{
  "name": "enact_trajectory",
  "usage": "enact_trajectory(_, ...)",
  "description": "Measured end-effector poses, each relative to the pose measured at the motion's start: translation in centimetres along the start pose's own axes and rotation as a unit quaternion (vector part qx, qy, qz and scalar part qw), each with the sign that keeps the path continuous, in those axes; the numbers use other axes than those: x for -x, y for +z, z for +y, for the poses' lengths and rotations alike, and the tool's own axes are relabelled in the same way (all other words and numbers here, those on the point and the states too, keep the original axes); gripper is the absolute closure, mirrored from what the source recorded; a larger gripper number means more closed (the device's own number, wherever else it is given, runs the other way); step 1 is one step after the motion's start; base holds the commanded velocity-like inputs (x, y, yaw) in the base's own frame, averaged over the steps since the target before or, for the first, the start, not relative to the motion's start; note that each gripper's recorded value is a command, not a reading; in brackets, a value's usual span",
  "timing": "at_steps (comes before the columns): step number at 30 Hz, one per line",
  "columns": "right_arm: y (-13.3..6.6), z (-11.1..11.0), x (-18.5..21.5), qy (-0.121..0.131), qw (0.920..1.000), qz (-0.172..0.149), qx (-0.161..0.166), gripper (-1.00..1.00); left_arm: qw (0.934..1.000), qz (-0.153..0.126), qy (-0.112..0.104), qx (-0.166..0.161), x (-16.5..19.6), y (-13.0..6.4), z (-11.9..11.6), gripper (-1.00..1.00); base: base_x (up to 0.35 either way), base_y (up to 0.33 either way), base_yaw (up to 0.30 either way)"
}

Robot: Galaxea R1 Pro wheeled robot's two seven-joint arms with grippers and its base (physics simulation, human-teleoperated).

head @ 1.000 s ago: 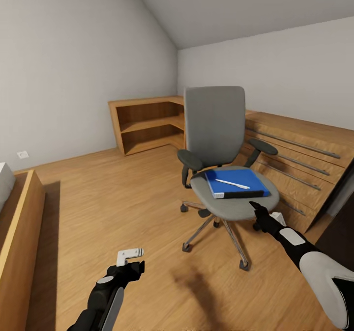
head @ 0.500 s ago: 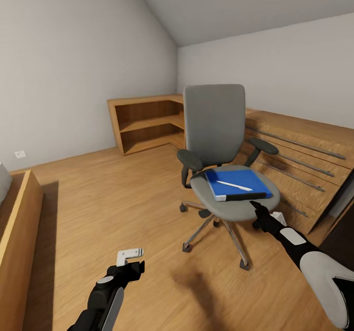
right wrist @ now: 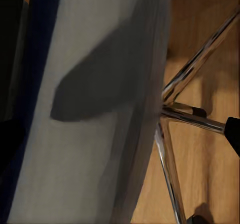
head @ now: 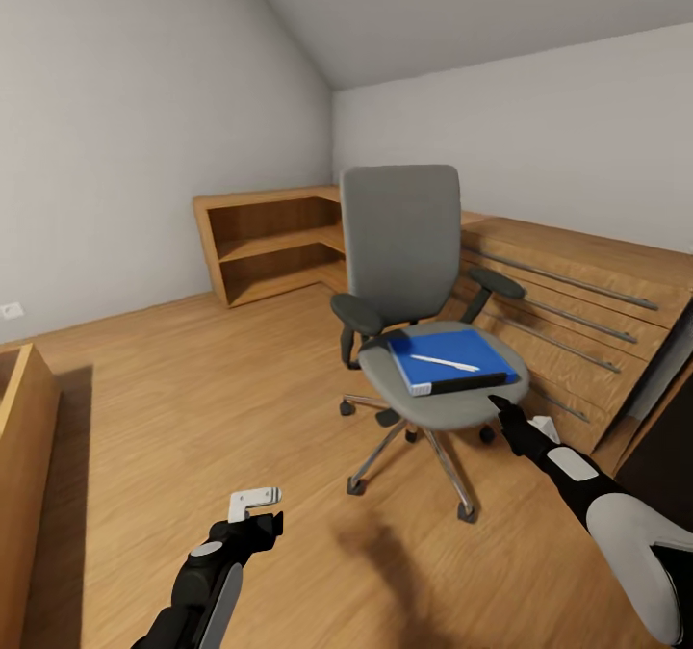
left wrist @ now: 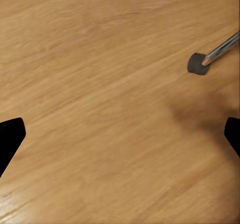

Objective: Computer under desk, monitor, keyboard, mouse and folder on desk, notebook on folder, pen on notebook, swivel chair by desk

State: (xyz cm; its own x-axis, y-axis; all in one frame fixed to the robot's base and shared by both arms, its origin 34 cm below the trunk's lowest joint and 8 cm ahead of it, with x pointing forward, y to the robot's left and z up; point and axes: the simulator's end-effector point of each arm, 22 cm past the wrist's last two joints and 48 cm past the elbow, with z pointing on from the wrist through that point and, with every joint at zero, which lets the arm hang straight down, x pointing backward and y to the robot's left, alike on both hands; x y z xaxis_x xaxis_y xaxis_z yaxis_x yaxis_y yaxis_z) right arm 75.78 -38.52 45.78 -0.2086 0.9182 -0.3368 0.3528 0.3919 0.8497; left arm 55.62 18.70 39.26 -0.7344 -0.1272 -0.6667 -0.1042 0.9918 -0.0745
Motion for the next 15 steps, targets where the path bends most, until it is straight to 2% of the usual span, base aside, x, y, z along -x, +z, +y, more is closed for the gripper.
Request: enact_trajectory(15, 0.01, 0.06, 0.03, 0.0, 1.0, 0.0, 0.0, -1.0, 1.0, 0.0, 0.0, 0.0, 0.0, 0.0, 0.0, -1.0, 0.0, 0.0, -0.018)
